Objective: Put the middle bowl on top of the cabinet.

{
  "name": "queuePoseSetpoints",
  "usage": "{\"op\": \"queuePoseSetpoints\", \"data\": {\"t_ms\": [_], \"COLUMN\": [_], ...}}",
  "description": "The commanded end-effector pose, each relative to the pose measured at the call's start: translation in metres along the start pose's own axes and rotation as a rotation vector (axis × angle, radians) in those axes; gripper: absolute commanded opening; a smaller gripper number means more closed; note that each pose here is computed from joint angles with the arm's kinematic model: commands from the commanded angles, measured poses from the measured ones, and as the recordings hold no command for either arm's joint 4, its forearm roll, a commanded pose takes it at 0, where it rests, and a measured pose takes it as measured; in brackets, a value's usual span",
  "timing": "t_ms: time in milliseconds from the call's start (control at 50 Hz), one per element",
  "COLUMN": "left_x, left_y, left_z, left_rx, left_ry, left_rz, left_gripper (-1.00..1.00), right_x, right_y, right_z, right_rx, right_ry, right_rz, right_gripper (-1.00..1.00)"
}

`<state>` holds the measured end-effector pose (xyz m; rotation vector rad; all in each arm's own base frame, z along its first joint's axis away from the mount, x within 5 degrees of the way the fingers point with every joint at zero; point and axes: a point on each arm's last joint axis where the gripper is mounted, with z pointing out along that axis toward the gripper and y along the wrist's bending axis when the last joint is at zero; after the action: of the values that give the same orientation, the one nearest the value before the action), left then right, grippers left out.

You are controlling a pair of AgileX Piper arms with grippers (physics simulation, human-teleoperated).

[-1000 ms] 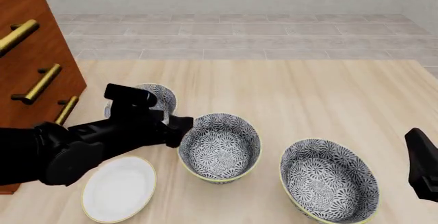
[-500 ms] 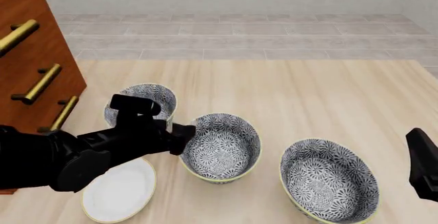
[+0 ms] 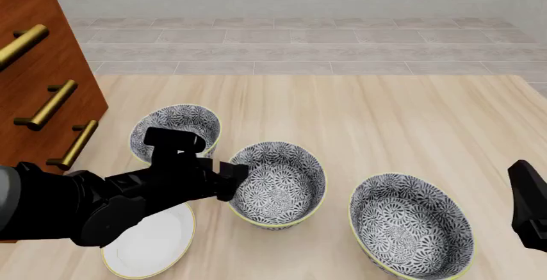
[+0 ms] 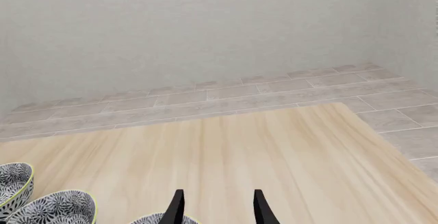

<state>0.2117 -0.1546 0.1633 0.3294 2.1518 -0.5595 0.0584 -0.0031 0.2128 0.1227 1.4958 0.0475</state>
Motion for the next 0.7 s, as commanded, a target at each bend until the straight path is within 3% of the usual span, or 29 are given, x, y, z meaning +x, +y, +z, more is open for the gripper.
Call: {"op": "queuePoseSetpoints", "data": {"t_ms": [20,700], "left_x": [0.006,0.017], "left_y": [0.0,0.0], "left_z": [0.003,0.011], "left_rx": [0.002,0.011], "left_ry": [0.01,0.023], "left_rz": [-0.013,-0.036], "left_gripper": [1.0,1.0], "right_x": [0.0,0.0], "right_y": [0.0,0.0], "right_z": [0.0,0.001], "right_rx": [-0.001,0.0], "right_ry": [0.001,0.004], "right_rz": [-0.001,0.0], "right_gripper": [1.0,1.0]}}
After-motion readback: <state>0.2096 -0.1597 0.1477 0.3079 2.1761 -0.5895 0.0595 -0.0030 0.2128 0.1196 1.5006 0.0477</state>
